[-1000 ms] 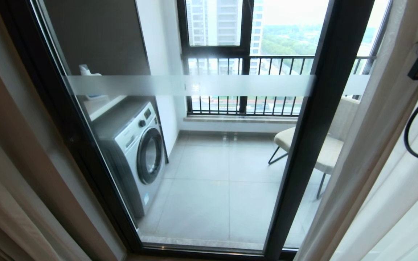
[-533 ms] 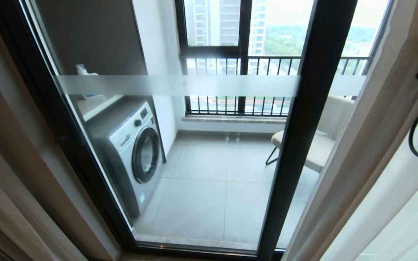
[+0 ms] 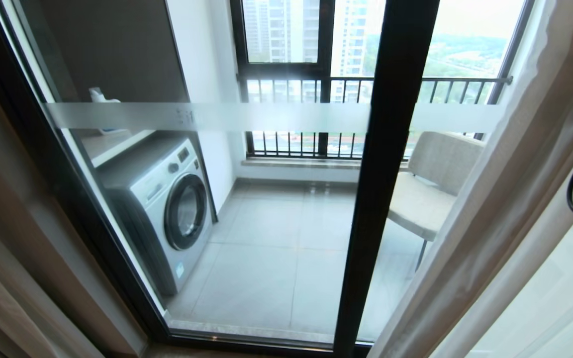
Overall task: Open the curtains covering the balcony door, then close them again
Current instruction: Pull the inner curtains open on both sides
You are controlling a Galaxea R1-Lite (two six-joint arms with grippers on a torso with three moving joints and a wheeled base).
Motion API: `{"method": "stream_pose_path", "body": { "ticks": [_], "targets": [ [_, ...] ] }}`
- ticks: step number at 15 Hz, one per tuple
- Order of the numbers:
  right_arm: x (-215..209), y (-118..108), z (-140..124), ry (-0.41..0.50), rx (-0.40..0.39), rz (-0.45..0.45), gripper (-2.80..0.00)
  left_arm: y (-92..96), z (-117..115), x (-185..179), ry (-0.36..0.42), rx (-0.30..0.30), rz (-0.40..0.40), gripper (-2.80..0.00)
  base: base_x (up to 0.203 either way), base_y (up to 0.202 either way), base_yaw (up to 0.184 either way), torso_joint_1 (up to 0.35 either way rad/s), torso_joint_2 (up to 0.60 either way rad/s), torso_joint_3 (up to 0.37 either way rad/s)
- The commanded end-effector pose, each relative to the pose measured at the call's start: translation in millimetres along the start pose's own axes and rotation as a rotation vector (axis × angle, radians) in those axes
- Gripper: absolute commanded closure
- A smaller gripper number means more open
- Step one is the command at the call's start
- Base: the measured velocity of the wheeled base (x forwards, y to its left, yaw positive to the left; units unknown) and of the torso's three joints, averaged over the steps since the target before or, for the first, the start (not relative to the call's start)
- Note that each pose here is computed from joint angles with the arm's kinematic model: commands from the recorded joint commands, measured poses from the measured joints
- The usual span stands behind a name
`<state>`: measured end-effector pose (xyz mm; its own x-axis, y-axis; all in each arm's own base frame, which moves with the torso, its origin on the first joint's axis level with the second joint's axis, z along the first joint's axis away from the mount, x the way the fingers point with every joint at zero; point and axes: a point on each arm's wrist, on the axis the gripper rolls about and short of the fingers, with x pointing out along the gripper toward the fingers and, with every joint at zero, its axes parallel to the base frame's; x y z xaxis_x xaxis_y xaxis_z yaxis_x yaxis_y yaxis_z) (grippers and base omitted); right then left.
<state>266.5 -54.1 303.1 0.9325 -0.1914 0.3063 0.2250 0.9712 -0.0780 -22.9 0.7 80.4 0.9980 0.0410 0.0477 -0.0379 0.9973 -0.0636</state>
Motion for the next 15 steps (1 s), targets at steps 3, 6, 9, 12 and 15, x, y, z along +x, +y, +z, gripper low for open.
{"method": "stream_pose_path", "body": {
  "ticks": [3,6,9,12,15],
  "targets": [
    [0,-8,1,-0.006,-0.011,-0.030,0.00,0.0,0,0,-0.001,-0.001,0.000,0.00,0.000,-0.190,0.001,0.001,0.00,0.004],
    [-3,-16,4,-0.011,-0.019,-0.056,0.00,0.0,0,0,0.000,-0.002,0.000,0.00,0.000,-0.191,0.003,0.004,0.00,0.002],
    [-7,-24,6,-0.015,-0.028,-0.086,0.00,0.0,0,0,0.000,-0.002,0.000,0.00,0.000,-0.192,0.001,0.001,0.00,0.003],
    [-15,-31,5,-0.005,-0.037,-0.114,0.00,0.0,0,0,0.000,-0.002,0.000,0.00,0.000,-0.188,0.003,0.004,0.00,0.004],
    [-24,-38,7,-0.003,-0.047,-0.143,0.00,0.0,0,0,0.000,-0.002,0.000,0.00,0.000,-0.189,0.002,0.006,0.00,0.005]
  ]
}}
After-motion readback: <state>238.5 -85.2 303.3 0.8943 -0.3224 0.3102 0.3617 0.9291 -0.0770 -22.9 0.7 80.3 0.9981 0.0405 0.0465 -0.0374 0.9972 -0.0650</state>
